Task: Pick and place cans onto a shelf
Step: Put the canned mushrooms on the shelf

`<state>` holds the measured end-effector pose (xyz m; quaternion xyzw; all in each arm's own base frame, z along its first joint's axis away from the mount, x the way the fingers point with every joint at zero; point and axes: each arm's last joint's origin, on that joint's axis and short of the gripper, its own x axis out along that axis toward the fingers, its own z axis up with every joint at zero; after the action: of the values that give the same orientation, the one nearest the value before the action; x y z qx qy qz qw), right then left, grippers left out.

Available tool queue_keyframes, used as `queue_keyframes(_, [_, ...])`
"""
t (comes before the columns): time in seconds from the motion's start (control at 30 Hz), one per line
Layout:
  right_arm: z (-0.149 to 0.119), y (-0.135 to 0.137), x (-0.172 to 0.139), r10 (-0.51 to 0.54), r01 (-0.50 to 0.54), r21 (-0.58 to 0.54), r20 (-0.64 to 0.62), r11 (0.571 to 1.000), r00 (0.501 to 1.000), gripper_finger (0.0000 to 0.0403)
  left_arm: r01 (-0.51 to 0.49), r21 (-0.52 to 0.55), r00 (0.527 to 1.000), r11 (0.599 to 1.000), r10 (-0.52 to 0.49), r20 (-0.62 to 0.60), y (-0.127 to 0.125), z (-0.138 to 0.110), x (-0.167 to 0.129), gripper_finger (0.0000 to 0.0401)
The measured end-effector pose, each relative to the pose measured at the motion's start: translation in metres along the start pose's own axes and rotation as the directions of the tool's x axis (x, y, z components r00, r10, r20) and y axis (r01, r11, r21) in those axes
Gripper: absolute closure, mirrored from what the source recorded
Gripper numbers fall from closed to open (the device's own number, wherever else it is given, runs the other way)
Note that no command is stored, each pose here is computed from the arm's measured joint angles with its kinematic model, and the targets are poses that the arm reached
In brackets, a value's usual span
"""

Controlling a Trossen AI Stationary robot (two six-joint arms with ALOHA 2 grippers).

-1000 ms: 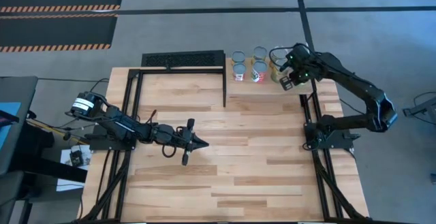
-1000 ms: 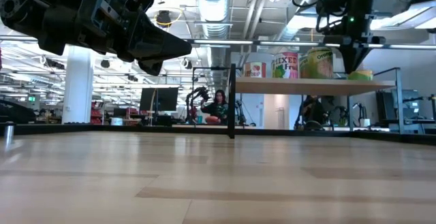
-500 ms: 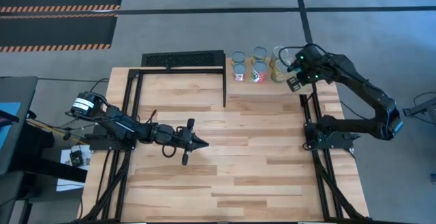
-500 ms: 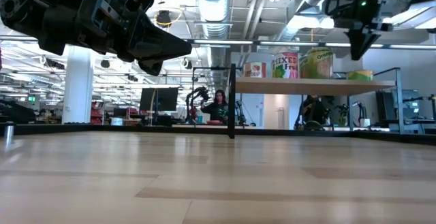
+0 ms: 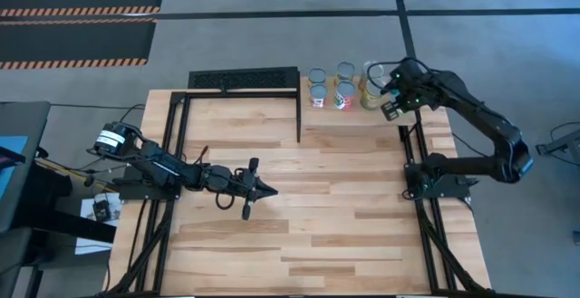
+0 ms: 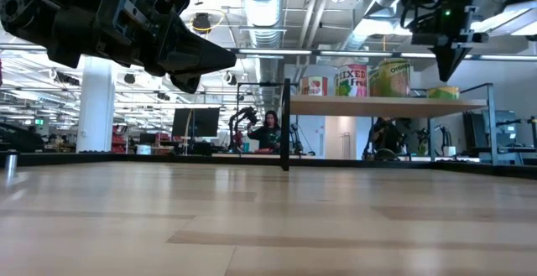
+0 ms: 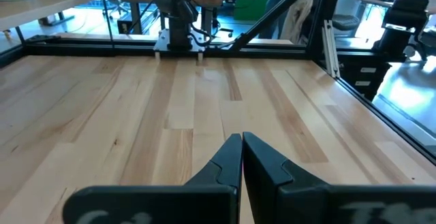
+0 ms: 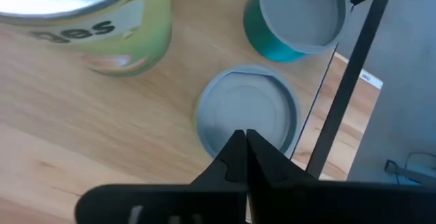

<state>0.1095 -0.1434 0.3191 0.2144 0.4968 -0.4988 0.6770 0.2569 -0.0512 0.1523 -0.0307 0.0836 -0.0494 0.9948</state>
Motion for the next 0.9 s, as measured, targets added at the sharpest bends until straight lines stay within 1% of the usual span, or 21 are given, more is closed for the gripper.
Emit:
queue_keyframes(0.1, [0.002, 0.003, 0.003, -0.019, 0.019, 0.01, -0.006, 1.0, 1.0, 0.0393, 0.0, 0.0, 1.0, 1.0, 0.0, 0.0, 0.0, 0.0, 0.0, 0.0399])
queue_keyframes(0.3, [0.008, 0.008, 0.012, -0.025, 0.025, 0.016, -0.04, 1.0, 0.999, 0.0399, 0.0, 0.0, 1.0, 1.0, 0.0, 0.0, 0.0, 0.0, 0.0, 0.0399])
queue_keyframes(0.47, [0.013, 0.011, 0.018, -0.018, 0.019, 0.017, -0.04, 1.0, 0.999, 0.0396, 0.0, 0.0, 1.0, 1.0, 0.0, 0.0, 0.0, 0.0, 0.0, 0.0399])
queue_keyframes(0.63, [0.016, 0.013, 0.02, 0.009, -0.008, 0.021, -0.033, 1.0, 0.999, 0.0399, 0.0, 0.0, 1.0, 1.0, 0.0, 0.0, 0.0, 0.0, 0.0, 0.0399])
queue_keyframes(0.9, [0.014, 0.011, 0.016, 0.012, -0.012, 0.014, -0.015, 1.0, 1.0, 0.0396, 0.0, 0.0, 1.0, 1.0, 0.0, 0.0, 0.0, 0.0, 0.0, 0.0399])
